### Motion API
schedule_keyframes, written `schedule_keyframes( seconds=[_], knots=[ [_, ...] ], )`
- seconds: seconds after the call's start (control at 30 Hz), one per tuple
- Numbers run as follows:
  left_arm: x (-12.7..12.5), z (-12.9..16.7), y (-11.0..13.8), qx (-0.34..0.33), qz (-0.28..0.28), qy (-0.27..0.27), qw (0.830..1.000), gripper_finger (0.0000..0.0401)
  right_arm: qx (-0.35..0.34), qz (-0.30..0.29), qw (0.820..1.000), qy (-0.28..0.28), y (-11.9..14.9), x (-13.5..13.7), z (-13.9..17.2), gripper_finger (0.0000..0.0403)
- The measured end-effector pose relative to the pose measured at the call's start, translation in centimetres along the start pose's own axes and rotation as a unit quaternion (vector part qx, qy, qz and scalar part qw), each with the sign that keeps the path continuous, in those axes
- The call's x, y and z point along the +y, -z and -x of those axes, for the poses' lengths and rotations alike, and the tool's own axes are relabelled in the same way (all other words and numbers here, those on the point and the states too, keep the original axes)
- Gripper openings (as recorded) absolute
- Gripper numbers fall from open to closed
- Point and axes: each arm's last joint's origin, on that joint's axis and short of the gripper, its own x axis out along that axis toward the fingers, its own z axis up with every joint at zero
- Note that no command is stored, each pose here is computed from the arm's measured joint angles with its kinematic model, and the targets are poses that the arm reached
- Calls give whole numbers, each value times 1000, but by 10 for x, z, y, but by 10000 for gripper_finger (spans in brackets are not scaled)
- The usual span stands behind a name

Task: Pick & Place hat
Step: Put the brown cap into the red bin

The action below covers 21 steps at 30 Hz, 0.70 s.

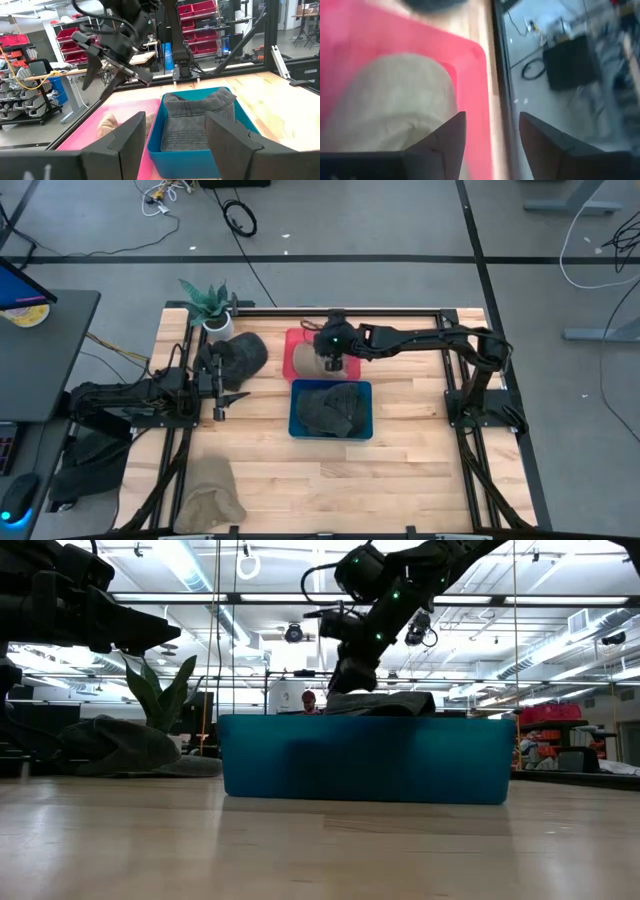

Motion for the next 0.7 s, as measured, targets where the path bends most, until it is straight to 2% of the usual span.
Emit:
schedule_keyframes(
  seconds=[0.17, 0.27, 0.33, 0.43, 0.7],
  knots=[
    [0, 0, 0, 0, 0, 0, 1000, 206, 15, -106, 994, 1, 2, -1, 6, 186],
    [0, 0, 0, 0, 0, 0, 1000, 206, -10, -125, 991, -50, 1, 1, 9, 185],
    [0, 0, 0, 0, 0, 0, 1000, 206, -62, -136, 984, -99, -1, 3, 14, 185],
    [0, 0, 0, 0, 0, 0, 1000, 206, -150, -152, 964, -158, 3, 6, 27, 185],
    [0, 0, 0, 1, 0, 0, 1000, 206, -235, -198, 934, -184, 42, 37, 85, 185]
  ],
)
